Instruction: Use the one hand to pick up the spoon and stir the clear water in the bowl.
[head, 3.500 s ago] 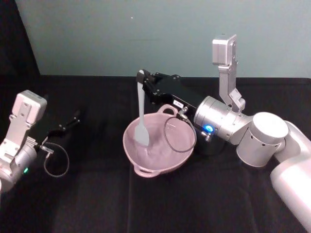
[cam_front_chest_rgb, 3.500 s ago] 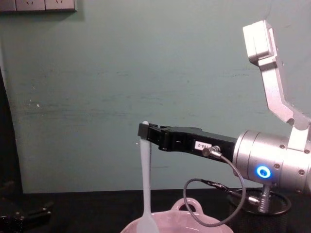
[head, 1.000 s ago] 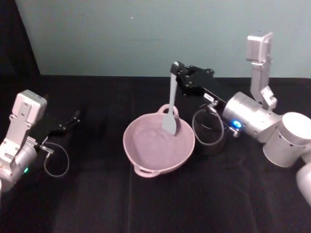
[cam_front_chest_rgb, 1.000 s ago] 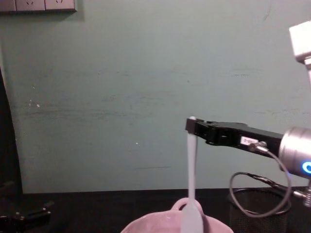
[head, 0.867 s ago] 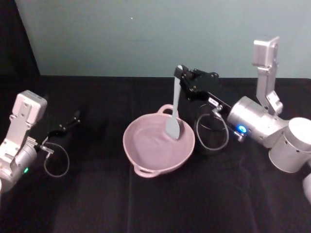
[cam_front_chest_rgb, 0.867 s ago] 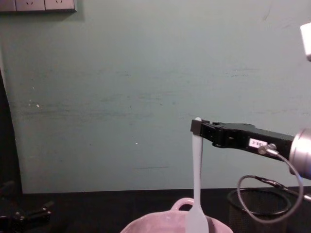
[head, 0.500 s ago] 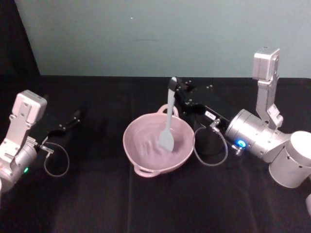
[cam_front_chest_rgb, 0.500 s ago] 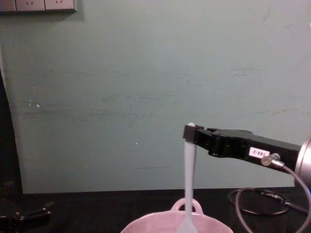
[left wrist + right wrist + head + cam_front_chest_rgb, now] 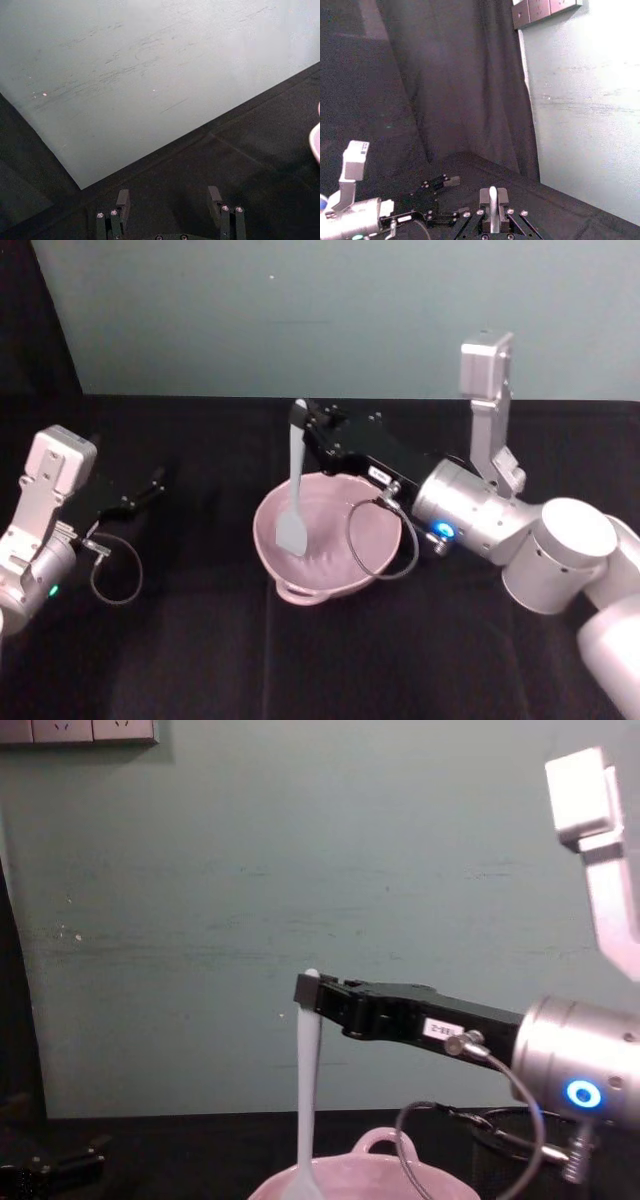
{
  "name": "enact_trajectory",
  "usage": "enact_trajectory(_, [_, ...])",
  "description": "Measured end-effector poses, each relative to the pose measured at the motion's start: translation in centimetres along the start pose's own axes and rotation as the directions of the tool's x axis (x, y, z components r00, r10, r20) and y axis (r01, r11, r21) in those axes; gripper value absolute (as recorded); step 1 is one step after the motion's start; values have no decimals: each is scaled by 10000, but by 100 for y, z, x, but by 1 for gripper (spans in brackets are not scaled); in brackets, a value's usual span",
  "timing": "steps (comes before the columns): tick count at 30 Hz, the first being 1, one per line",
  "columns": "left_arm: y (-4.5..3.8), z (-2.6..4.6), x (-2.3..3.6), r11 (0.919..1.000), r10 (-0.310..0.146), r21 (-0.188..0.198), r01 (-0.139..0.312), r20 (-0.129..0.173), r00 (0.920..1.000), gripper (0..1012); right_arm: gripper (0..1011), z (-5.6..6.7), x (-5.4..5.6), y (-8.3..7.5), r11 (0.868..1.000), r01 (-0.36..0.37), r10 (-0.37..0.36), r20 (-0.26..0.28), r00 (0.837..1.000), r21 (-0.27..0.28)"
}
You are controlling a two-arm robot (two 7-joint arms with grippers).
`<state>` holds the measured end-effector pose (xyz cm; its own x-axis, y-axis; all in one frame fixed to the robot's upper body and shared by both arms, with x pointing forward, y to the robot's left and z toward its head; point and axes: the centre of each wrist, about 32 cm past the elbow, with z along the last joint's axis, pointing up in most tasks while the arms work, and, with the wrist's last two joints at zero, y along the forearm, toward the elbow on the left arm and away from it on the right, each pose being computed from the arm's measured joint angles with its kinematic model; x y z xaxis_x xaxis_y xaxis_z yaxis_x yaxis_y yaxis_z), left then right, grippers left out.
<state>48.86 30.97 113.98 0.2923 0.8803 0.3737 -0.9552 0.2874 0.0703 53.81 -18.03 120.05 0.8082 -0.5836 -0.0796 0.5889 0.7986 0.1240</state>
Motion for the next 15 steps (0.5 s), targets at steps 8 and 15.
enact_trajectory(8, [0, 0, 0, 10000, 1, 0, -1, 0, 10000, 1011, 96, 26, 153, 204, 9998, 219, -219, 87, 9997, 0])
enact_trajectory(15, [0, 0, 0, 10000, 0, 0, 0, 1, 10000, 1011, 96, 60, 333, 159, 9970, 776, -774, 241, 9967, -75])
